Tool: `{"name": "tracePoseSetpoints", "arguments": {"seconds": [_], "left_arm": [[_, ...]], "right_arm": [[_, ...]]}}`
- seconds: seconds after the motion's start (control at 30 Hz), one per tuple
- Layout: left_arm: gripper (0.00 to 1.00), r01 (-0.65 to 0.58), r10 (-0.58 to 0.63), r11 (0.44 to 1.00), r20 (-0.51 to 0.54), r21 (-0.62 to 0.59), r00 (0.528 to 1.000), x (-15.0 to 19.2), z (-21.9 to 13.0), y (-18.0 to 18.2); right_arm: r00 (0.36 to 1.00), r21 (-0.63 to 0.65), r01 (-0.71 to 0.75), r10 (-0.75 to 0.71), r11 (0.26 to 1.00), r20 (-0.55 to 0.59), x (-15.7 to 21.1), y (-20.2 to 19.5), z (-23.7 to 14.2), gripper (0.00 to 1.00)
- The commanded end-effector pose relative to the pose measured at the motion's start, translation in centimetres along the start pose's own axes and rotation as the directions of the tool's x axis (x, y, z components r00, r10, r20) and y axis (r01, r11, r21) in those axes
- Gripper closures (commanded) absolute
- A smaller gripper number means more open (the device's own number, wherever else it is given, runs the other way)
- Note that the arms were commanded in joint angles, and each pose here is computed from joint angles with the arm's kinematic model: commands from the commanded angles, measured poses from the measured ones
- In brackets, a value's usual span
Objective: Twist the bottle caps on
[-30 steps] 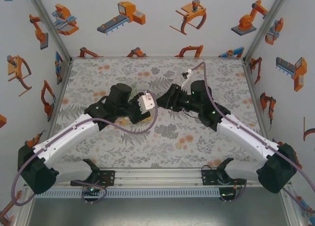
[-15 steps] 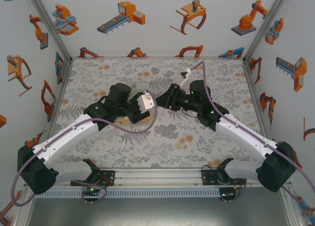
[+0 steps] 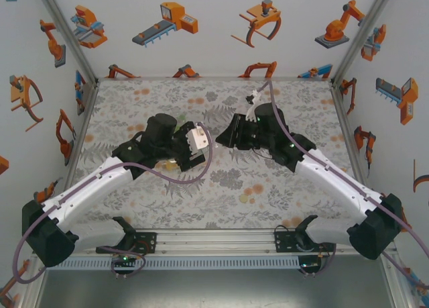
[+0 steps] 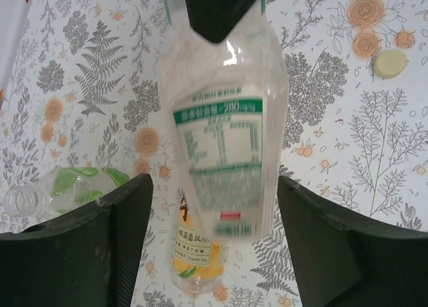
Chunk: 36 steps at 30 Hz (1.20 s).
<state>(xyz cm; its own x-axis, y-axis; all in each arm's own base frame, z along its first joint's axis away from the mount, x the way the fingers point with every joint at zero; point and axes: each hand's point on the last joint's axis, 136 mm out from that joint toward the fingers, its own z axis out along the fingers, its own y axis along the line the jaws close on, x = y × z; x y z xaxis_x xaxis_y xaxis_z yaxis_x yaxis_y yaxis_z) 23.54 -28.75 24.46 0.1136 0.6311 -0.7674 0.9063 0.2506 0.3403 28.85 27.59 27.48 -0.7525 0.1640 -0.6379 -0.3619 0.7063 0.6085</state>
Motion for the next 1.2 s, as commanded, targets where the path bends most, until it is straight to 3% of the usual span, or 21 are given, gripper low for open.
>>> {"name": "tracePoseSetpoints", "arguments": {"seconds": [0.0, 0.2, 0.53, 0.9, 1.17], "left_arm": [[0.30, 0.005, -0.005, 1.000, 0.023, -0.009, 1.000, -0.4, -0.4, 0.1], [0.30, 0.005, -0.005, 1.000, 0.017, -0.008, 1.000, -0.3, -0.2, 0.1], [0.31, 0.006, -0.006, 1.000, 0.018, -0.003, 1.000, -0.4, -0.1, 0.0], [0.31, 0.010, -0.010, 1.000, 0.017, 0.000, 1.000, -0.4, 0.0, 0.0], [0.31, 0.011, -0.011, 1.000, 0.019, -0.001, 1.000, -0.4, 0.0, 0.0]], "right_arm": [[0.988, 0.229, 0.138, -0.119, 0.964, -0.094, 0.8, -3.6, -1.1, 0.76], [0.971, 0.459, 0.227, -0.159, 0.859, -0.181, 0.2, -7.8, -2.6, 0.79], [0.970, 0.615, 0.243, -0.171, 0.750, -0.174, -4.6, -13.2, -3.2, 0.80], [0.970, 0.688, 0.236, -0.210, 0.686, -0.123, -13.0, -18.1, -0.9, 0.81], [0.971, 0.680, 0.230, -0.212, 0.696, -0.111, -16.9, -21.1, 2.6, 0.82]]}}
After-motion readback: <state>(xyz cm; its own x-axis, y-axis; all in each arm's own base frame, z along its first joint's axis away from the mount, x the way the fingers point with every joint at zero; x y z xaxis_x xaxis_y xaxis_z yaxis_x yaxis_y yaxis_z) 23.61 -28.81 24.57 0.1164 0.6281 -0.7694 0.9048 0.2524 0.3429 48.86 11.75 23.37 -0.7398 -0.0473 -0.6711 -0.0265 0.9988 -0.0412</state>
